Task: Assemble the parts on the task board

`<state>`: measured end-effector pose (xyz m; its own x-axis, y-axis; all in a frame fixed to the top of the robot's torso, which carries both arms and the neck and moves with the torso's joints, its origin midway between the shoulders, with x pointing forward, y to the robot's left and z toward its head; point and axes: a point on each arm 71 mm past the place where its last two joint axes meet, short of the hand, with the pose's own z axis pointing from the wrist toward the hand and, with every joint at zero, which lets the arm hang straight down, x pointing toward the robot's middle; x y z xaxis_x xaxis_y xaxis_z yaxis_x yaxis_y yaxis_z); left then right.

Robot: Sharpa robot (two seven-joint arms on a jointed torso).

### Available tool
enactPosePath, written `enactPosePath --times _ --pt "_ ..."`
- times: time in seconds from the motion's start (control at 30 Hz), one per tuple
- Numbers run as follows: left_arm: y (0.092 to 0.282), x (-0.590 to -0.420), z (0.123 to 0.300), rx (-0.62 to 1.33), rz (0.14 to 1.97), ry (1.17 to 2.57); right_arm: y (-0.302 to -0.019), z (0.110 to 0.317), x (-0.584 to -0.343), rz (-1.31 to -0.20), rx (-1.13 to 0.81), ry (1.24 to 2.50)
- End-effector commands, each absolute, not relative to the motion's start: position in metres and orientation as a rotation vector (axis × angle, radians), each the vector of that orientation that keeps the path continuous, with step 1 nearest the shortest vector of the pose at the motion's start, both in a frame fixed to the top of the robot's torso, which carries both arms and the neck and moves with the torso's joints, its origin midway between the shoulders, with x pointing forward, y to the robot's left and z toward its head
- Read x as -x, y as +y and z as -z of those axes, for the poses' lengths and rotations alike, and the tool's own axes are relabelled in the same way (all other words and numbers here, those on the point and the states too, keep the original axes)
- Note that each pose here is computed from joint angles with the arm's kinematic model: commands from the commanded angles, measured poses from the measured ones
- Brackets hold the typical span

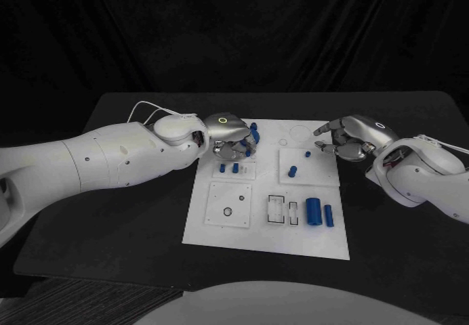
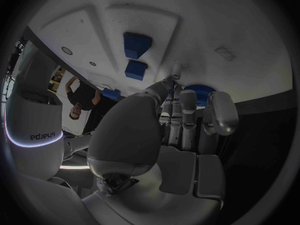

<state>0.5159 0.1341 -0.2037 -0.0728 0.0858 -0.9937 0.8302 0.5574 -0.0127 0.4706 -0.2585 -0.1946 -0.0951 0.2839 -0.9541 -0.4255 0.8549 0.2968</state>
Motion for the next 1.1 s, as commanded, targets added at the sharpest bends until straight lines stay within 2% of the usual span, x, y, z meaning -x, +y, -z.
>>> enactPosePath --times 0.03,0.43,0.8,0.97,1.1 --pt "0.134 -0.513 0.210 -0.832 0.747 1.566 -0.259 0.196 -0.470 -0.588 0.109 1.559" --pt "0.132 -0.512 0.209 -0.846 0.768 1.545 -0.259 0.199 -0.470 -0.589 0.108 1.563" --pt "0.135 -0.510 0.204 -0.848 0.792 1.471 -0.259 0.199 -0.469 -0.590 0.108 1.561" --pt "0.142 -0.508 0.197 -0.828 0.783 1.436 -0.261 0.199 -0.469 -0.588 0.106 1.561" --pt "0.149 -0.508 0.182 -0.823 0.765 1.425 -0.261 0.199 -0.468 -0.588 0.105 1.561"
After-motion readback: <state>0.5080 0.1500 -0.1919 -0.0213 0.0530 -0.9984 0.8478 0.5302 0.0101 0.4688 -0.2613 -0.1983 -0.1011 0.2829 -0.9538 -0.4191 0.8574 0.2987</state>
